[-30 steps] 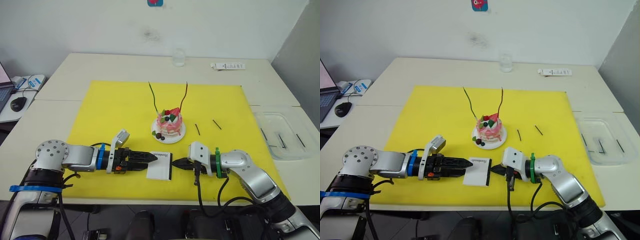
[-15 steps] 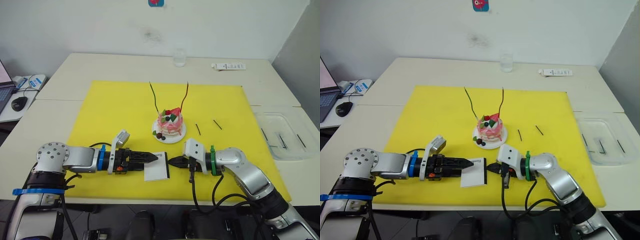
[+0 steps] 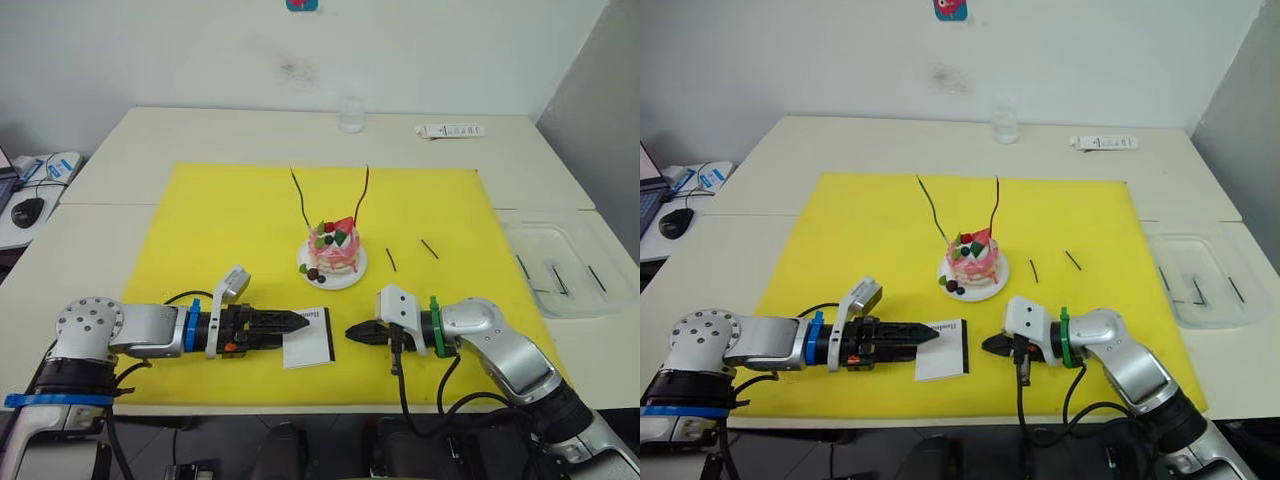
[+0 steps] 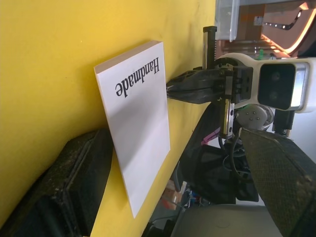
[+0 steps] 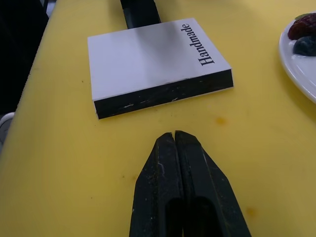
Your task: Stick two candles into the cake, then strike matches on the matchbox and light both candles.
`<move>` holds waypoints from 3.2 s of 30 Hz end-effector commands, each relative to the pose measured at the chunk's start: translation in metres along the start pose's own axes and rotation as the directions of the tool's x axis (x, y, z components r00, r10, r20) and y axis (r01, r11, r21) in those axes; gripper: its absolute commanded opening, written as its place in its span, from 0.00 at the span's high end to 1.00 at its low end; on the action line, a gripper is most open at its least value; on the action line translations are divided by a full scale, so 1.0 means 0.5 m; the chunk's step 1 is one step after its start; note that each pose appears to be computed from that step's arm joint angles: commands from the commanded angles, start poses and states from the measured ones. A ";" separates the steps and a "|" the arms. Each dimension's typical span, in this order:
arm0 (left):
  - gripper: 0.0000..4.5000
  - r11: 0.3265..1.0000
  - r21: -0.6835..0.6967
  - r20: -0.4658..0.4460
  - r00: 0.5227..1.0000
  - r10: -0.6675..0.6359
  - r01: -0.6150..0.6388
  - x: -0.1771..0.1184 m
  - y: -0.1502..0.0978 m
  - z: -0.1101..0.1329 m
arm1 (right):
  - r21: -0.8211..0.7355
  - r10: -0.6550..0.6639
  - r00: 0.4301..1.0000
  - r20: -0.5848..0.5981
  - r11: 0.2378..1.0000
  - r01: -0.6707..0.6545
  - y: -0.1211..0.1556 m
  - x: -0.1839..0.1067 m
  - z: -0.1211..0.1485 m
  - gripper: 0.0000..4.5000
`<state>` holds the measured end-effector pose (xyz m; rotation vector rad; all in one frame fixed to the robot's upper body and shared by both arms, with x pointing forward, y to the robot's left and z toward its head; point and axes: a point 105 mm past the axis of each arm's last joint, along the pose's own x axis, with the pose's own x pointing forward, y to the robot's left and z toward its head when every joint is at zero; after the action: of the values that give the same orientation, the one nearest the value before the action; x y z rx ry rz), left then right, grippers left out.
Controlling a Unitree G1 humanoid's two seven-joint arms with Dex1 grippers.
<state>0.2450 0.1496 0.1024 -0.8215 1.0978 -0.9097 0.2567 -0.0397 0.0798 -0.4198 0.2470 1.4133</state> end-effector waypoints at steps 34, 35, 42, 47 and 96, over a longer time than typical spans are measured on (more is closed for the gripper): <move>0.00 0.999 -0.037 -0.040 0.999 0.024 -0.025 0.028 0.009 -0.037 | -0.008 0.102 0.992 0.073 0.995 -0.102 -0.002 0.063 0.034 0.99; 0.00 0.999 -0.037 -0.039 0.999 0.023 -0.024 0.029 0.008 -0.037 | -0.008 0.102 0.992 0.075 0.995 -0.102 -0.003 0.063 0.036 0.99; 0.00 0.999 -0.032 -0.039 0.999 0.025 -0.026 0.030 0.007 -0.032 | -0.008 0.111 0.990 0.088 0.994 -0.111 -0.002 0.071 0.049 0.99; 0.00 0.999 -0.031 -0.039 0.999 0.027 -0.028 0.030 0.007 -0.029 | -0.008 0.115 0.989 0.091 0.993 -0.115 -0.001 0.074 0.055 0.99; 1.00 0.734 0.675 0.132 0.966 -0.222 0.076 0.016 -0.161 0.003 | 0.199 -0.570 0.820 0.055 0.811 0.550 -0.118 -0.209 0.044 0.79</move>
<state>0.2325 0.1136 0.1710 -0.4485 0.4955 -1.2224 0.2946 -0.1253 0.1397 -0.2155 0.1955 0.8693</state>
